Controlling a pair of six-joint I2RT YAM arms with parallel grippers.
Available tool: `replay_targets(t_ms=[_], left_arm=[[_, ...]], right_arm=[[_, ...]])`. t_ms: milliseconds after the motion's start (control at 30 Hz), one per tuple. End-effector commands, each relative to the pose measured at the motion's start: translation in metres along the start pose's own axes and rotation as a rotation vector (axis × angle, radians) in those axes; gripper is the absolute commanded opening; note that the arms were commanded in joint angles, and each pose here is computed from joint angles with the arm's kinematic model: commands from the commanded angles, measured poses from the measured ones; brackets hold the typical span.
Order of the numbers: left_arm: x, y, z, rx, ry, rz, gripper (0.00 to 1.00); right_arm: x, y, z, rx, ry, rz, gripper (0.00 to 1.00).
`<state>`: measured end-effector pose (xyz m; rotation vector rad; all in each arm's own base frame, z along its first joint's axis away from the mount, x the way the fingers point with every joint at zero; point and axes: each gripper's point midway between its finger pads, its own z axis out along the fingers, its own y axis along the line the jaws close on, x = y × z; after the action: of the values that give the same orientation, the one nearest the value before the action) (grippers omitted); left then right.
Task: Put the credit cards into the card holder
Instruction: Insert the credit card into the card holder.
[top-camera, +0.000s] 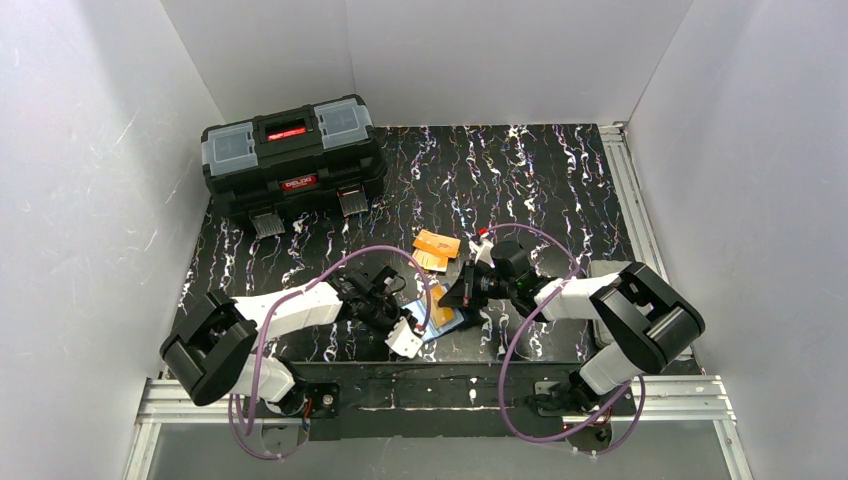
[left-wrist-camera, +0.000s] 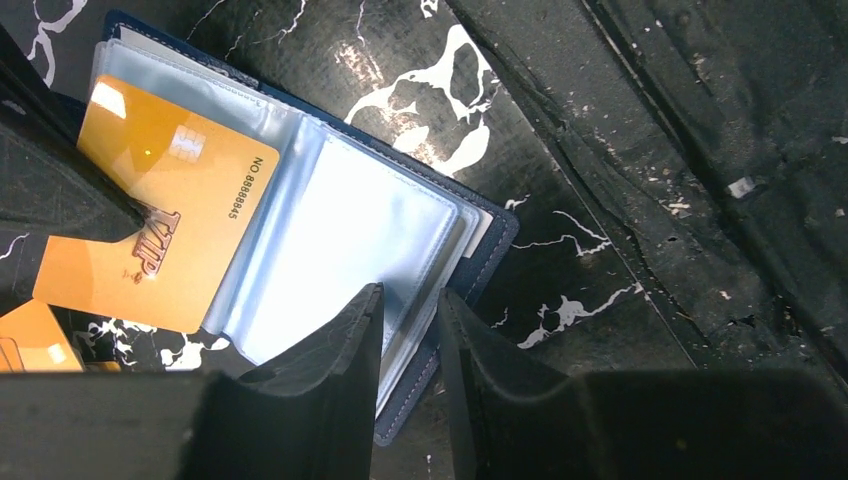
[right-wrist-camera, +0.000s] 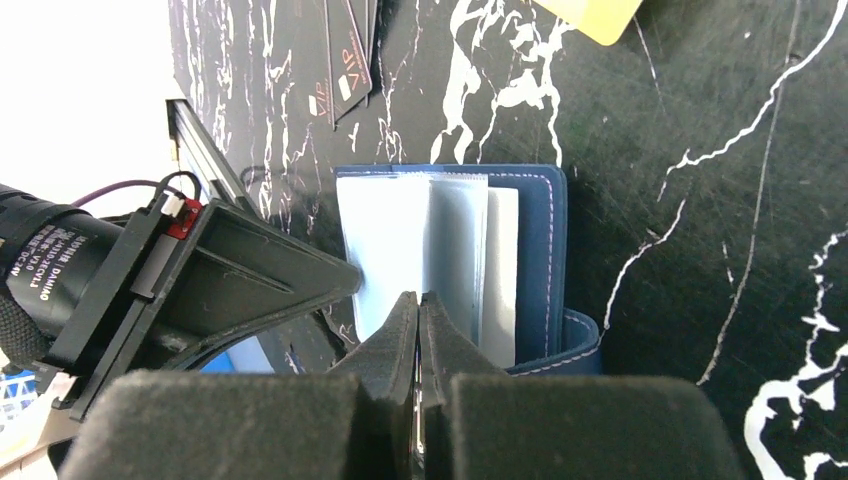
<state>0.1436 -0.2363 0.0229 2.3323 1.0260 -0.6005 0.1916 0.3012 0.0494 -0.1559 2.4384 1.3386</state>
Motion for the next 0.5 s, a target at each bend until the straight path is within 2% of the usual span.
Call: replay_targets(t_ms=[0, 467], left_arm=[[0.016, -0.017, 0.004, 0.066, 0.077, -0.073, 0.24], [0.018, -0.017, 0.004, 0.063, 0.091, -0.086, 0.22]], right_arm=[[-0.008, 0.015, -0.001, -0.073, -0.027, -0.033, 0.01], [-0.002, 0.001, 0.011, -0.044, 0.019, 0.006, 0.01]])
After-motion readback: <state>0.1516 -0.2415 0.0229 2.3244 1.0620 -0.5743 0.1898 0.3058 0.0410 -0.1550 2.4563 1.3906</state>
